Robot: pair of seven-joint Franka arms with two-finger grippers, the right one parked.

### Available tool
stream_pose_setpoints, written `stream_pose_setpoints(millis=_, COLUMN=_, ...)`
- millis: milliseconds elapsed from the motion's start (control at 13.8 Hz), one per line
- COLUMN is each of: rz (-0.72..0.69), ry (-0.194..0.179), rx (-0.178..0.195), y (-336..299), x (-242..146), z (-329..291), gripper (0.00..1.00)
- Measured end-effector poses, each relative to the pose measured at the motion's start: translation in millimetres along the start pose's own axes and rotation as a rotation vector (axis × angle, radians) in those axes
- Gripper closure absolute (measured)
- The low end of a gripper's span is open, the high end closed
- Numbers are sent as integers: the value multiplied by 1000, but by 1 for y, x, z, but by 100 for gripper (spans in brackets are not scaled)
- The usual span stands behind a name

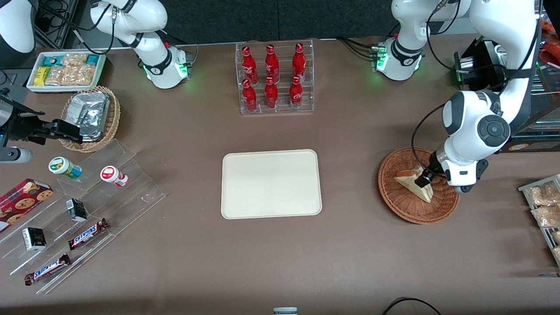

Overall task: Place sandwich from basket to tray
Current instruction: 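Lower the left gripper and close it on the sandwich wedge, then lift the sandwich and carry it over the cream tray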

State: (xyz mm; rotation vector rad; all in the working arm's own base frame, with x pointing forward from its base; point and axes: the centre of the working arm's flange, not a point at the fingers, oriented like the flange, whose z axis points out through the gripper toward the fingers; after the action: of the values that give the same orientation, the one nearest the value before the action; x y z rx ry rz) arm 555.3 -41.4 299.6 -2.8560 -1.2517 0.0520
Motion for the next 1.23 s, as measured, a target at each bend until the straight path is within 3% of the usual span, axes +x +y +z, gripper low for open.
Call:
stream_pose_setpoints(millis=653, rz=-5, ry=-9, rx=-2, y=-3, x=-1, z=75, gripper=0)
stream_pose_setpoints(millis=798, rz=-5, ry=-11, rx=-1, y=-3, x=-1, z=78, gripper=6)
stream_pose_setpoints(millis=871, rz=-6, ry=-10, rx=-2, y=-3, x=-1, z=77, gripper=12)
stream_pose_setpoints(millis=1161, rz=-6, ry=-1, rx=-12, y=3, x=4, z=64, gripper=56)
stream_pose_setpoints(millis=1234, rz=-4, ry=-8, rx=-2, y=7, x=6, z=53, gripper=61)
